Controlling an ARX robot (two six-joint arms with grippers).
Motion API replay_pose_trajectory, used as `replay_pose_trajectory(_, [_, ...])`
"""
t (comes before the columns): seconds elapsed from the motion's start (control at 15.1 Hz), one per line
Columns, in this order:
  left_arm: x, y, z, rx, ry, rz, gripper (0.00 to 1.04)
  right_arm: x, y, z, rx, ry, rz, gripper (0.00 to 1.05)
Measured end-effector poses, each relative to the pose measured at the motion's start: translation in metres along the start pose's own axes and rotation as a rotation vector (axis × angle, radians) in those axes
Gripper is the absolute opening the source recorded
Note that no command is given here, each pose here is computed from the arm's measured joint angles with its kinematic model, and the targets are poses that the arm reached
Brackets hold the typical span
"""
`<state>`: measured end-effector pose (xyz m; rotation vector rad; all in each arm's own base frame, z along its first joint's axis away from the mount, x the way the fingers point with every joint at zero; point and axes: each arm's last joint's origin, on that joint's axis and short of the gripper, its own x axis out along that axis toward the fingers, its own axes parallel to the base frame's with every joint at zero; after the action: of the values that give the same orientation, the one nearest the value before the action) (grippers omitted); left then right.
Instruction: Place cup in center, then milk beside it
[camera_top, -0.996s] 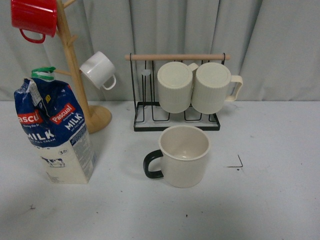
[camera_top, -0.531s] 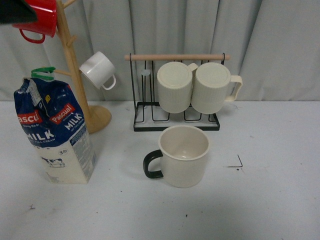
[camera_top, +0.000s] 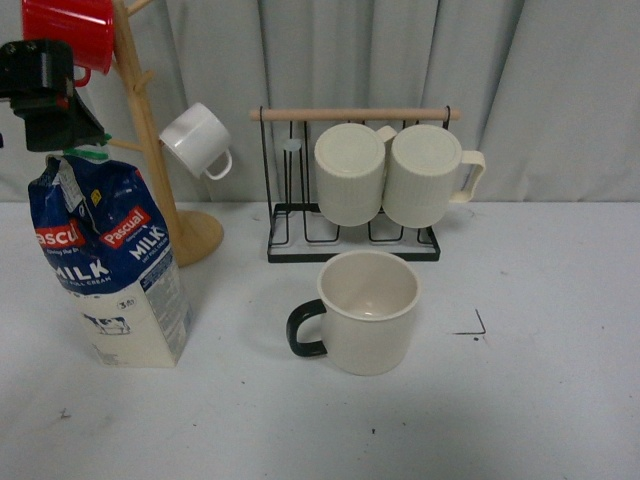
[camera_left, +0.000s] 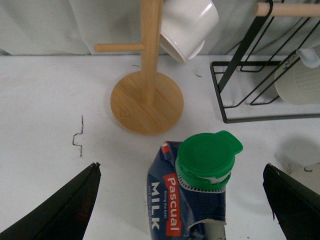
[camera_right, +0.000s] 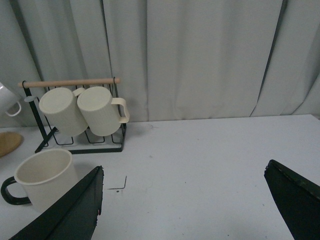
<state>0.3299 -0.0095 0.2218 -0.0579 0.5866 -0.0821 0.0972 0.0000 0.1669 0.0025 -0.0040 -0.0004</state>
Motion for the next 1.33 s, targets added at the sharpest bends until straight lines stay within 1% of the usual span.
replay_pose_trajectory(0.13, [0.014,-0.004,-0.010,0.006,0.050,-0.003,0.98,0.000,0.000,0.000,0.000,0.000,0.000,0.98])
replay_pose_trajectory(0.33, [0.033,-0.002,-0.025,0.025,0.113,0.048,0.98,0.000,0.000,0.000,0.000,0.000,0.000,0.98])
replay_pose_trajectory(0.4, [0.035,-0.005,-0.027,0.032,0.120,0.050,0.95,0.000,0.000,0.000,0.000,0.000,0.000,0.98])
replay_pose_trajectory(0.8, [0.034,-0.019,-0.028,0.041,0.136,0.037,0.29,0.000,0.000,0.000,0.000,0.000,0.000,0.98])
replay_pose_trajectory(0.86, [0.033,-0.022,-0.026,0.040,0.131,0.039,0.16,0.000,0.000,0.000,0.000,0.000,0.000,0.98])
replay_pose_trajectory(0.93, [0.033,-0.028,-0.025,0.042,0.130,0.041,0.07,0.000,0.000,0.000,0.000,0.000,0.000,0.98])
replay_pose_trajectory(1.0, [0.032,-0.033,-0.024,0.047,0.130,0.041,0.05,0.000,0.000,0.000,0.000,0.000,0.000,0.98])
replay_pose_trajectory(1.33, [0.027,-0.073,-0.019,0.079,0.139,-0.027,0.04,0.000,0.000,0.000,0.000,0.000,0.000,0.98])
